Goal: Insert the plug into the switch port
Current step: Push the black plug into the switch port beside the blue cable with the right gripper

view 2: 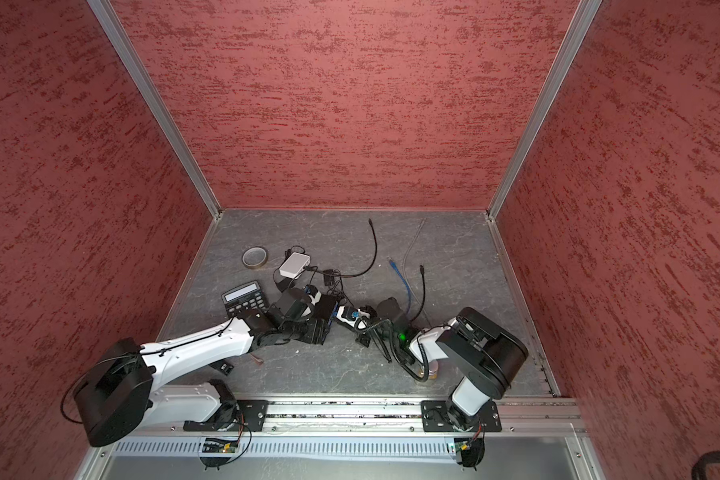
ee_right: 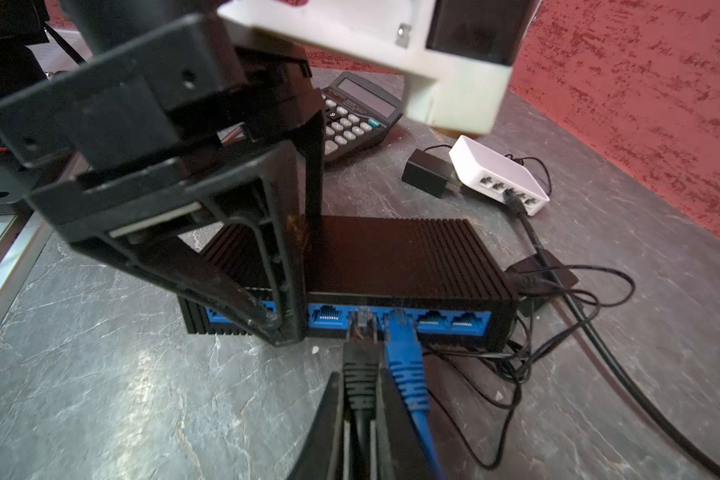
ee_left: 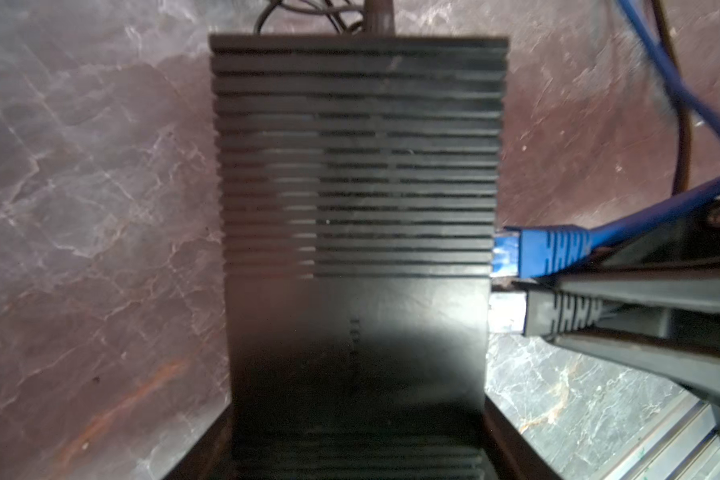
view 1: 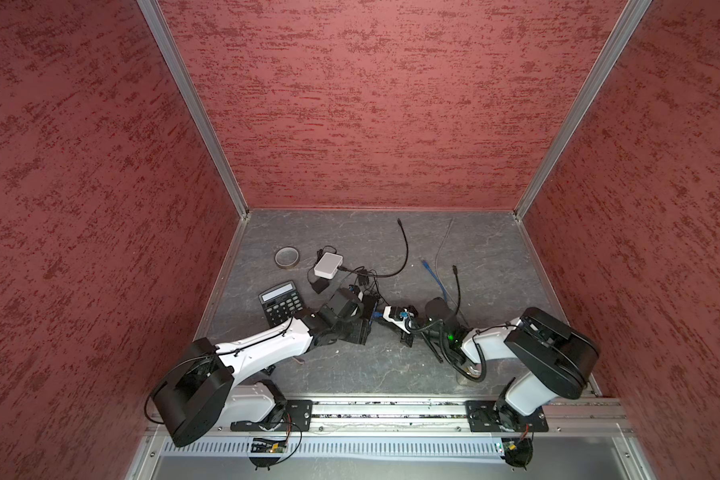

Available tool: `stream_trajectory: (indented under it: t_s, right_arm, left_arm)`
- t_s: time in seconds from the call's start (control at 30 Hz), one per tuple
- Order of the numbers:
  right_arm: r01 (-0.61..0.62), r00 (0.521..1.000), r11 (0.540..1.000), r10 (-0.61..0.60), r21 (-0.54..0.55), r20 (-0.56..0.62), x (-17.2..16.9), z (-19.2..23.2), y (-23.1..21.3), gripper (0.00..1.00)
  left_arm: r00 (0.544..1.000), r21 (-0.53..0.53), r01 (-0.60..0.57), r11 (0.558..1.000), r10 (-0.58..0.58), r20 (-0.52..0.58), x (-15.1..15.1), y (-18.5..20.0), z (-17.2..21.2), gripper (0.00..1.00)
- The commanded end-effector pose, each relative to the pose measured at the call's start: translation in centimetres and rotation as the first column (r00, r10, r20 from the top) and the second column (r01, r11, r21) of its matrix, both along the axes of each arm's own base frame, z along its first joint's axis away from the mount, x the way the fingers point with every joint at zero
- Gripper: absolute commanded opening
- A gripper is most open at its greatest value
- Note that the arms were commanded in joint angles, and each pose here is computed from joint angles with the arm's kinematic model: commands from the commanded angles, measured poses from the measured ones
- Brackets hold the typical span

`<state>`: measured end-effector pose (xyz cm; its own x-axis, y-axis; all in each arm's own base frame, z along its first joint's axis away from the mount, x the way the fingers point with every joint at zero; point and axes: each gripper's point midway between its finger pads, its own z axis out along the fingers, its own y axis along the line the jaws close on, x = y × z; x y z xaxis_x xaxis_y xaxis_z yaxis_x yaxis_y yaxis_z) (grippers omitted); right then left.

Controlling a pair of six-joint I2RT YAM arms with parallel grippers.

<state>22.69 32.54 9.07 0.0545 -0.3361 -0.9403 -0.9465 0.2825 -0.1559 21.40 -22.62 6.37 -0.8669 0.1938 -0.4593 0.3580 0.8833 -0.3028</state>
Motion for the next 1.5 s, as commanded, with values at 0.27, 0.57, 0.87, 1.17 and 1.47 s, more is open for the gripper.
stream_trajectory:
  t_s: [0.27,0.57,0.87,1.17,1.47]
  right_arm:
    - [-0.048,0.999,0.998,0.047,0.043,0.015,-0.4,1.3,2.0,0.00]
    - [-0.079,0.997,0.994,0.079,0.081,0.009,-0.7,2.2,4.3,0.00]
    - [-0.063,0.998,0.982,0.058,0.180,0.034,-0.9,4.2,5.3,0.00]
    - [-0.077,0.996,0.976,0.066,0.203,0.062,-1.3,5.6,5.1,0.00]
    - [0.028,0.999,0.990,-0.034,0.135,0.036,-0.1,3.9,3.9,0.14]
  left_arm:
    - [0.908,-0.292,0.411,0.864,-0.361,0.211,-3.2,-9.0,8.9,0.24]
    - [0.879,-0.337,0.471,0.815,-0.402,0.256,-4.5,-11.3,10.9,0.23]
    - [0.853,-0.419,0.521,0.744,-0.433,0.291,-5.9,-13.3,12.4,0.22]
    - [0.825,-0.467,0.565,0.680,-0.462,0.327,-7.1,-13.6,14.0,0.23]
    - [0.961,-0.199,0.221,0.955,-0.178,0.214,-0.4,-7.7,8.1,0.22]
